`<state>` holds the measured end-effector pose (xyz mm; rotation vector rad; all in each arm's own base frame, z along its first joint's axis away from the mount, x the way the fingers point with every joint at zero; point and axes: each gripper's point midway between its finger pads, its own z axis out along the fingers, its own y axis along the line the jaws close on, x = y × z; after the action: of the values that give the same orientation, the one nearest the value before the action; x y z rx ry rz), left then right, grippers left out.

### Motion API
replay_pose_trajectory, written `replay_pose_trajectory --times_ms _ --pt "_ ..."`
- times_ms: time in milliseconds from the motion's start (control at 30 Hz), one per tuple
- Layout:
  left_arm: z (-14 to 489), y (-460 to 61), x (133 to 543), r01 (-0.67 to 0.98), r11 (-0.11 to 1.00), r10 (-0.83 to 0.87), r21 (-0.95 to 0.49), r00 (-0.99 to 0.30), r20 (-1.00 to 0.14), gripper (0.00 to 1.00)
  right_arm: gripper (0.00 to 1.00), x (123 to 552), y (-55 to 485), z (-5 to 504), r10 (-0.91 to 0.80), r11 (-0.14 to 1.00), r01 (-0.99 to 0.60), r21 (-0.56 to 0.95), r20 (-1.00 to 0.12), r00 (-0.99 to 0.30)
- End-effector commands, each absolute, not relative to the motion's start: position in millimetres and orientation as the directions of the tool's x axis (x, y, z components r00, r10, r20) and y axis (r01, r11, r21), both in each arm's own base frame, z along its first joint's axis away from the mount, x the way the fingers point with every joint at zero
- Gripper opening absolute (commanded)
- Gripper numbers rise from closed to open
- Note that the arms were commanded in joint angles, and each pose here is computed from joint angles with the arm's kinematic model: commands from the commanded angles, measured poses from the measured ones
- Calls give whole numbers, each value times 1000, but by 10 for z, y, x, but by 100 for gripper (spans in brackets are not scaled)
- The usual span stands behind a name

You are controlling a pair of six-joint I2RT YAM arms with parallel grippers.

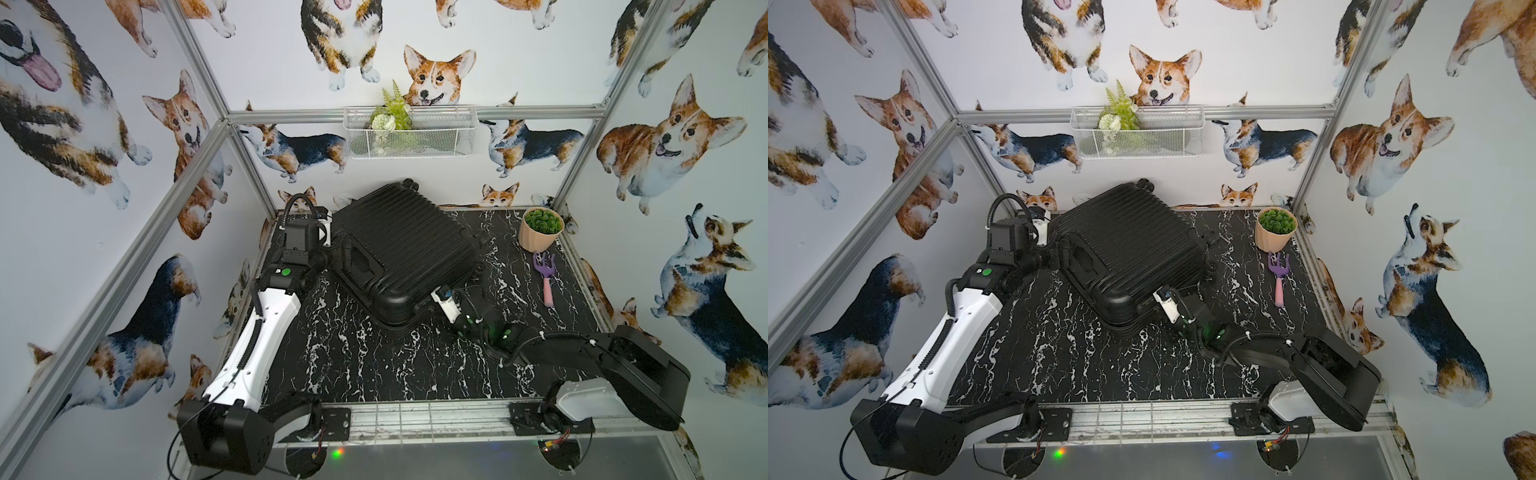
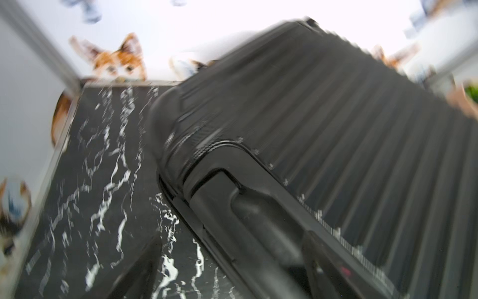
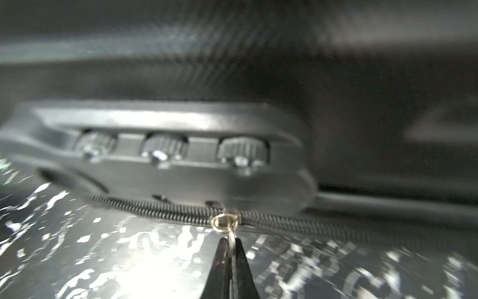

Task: Close the suitcase zippers
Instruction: Zip the zipper on the suitcase.

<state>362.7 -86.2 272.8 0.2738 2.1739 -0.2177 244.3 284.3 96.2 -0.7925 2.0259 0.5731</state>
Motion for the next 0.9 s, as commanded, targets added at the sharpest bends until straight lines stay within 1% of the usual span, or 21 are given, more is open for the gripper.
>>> replay_pose_trajectory --times_ms 0,67,133,200,267,433,533,700,867 --pt "2717 -1185 3394 635 761 471 131 -401 -786 87 0 2606 2669 1041 -271 746 -659 99 -858 -436" --pt "2673 -1279 3243 744 647 572 169 -327 -753 87 0 2664 2572 1045 -261 762 -639 103 -855 -449" --pt "2675 -1357 3125 818 541 634 194 -246 -733 89 0 2707 2506 1048 -250 772 -626 110 -853 -458" --pt "2694 -1389 3070 861 459 679 220 -180 -712 90 0 2727 2474 1055 -244 777 -619 115 -852 -463" --pt "2657 -1437 2966 916 322 735 240 -82 -673 90 0 2732 2473 1062 -243 775 -622 117 -853 -463" --pt "2563 -1487 2877 975 86 796 205 57 -603 89 0 2728 2488 1035 -240 771 -624 126 -850 -469" --pt "2485 -1501 2935 983 42 818 181 70 -571 86 0 2727 2491 1019 -240 771 -624 129 -848 -472" --pt "2360 -1549 3076 978 -8 845 209 118 -521 86 0 2730 2503 1010 -235 769 -624 137 -847 -476" --pt "2206 -1571 3168 984 -45 877 170 121 -465 83 0 2737 2517 1020 -233 768 -625 140 -848 -476"
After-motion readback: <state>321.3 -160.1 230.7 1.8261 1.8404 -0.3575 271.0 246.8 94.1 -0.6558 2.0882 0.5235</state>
